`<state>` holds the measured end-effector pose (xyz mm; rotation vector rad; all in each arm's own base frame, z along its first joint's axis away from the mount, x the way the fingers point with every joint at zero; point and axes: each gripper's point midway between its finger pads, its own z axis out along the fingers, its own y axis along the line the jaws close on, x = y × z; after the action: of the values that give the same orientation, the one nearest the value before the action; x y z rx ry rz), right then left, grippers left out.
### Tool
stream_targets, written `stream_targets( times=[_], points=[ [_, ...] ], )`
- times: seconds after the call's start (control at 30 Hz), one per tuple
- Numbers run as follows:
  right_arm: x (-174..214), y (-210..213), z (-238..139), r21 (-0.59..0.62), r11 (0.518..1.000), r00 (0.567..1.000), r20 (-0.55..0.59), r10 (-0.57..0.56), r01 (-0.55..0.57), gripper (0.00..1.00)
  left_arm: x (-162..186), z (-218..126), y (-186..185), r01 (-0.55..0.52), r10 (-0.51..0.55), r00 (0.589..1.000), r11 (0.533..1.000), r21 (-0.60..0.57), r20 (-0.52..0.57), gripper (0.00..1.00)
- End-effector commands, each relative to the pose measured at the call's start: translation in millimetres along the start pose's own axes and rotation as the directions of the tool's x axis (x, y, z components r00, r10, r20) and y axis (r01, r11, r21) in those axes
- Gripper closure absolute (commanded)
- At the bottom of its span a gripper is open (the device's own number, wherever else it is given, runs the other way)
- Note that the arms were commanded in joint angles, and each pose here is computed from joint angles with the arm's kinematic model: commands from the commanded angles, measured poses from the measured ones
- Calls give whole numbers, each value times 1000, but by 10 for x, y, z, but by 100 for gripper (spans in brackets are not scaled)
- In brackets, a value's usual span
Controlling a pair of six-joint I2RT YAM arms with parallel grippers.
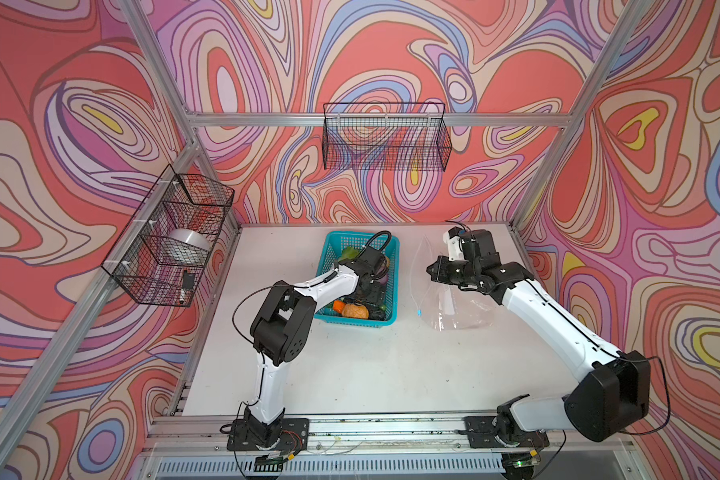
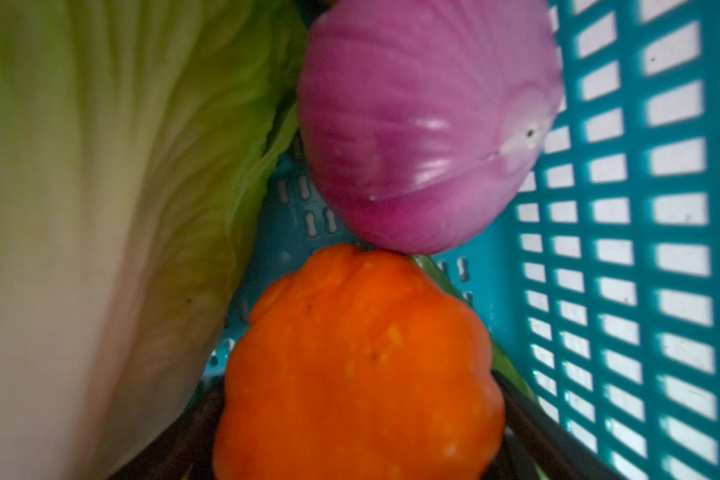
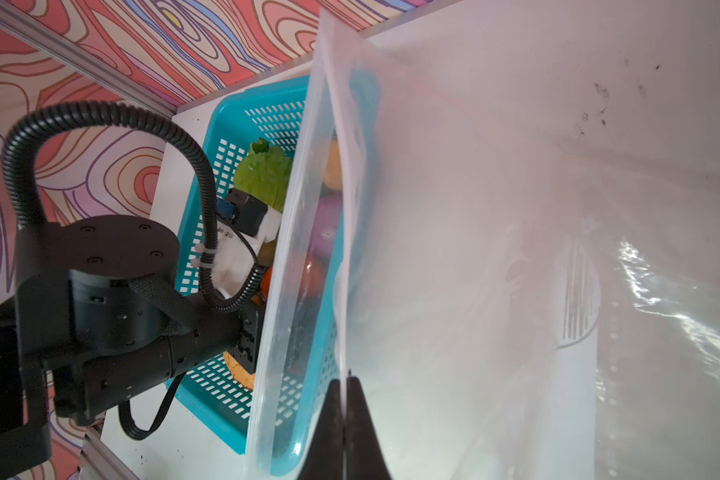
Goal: Place the food in the zip-top bag and seal the zipper
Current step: 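Lower the left gripper into the basket and grasp the orange squash, then lift the orange squash and carry it to the bag mouth held by the right gripper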
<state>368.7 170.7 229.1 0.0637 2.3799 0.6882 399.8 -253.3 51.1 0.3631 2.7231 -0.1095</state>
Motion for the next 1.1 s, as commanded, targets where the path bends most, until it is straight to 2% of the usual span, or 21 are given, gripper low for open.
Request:
stream_targets(
  times=[0.0,0.17,0.3,0.53,0.83,0.93,1.07],
  points=[
    [-33,7,-54,-6,1000,1000,24,-3,3,100,-65,-3,21,-17,17,1000,1000,-21,12,9],
    [-33,2,-47,-4,1000,1000,24,1,-1,100,-86,-9,11,-26,26,999,1000,-18,22,17],
    [-34,6,-40,-7,1000,1000,22,3,-3,100,-102,-46,3,-23,24,999,1000,-9,29,35],
    [-28,12,-25,-14,1000,1000,21,8,-8,100,-143,-305,-20,12,-14,997,1000,28,71,38],
    [-9,-7,-20,-13,1000,1000,24,16,-16,100,-102,-820,-62,98,-119,981,986,138,155,37],
    [11,-26,-14,-8,1000,1000,24,19,-19,100,-96,-1051,-82,116,-152,970,975,191,188,37],
    [25,-33,2,-14,999,999,27,30,-30,100,-113,-1413,-228,130,-211,951,936,328,226,39]
  ],
)
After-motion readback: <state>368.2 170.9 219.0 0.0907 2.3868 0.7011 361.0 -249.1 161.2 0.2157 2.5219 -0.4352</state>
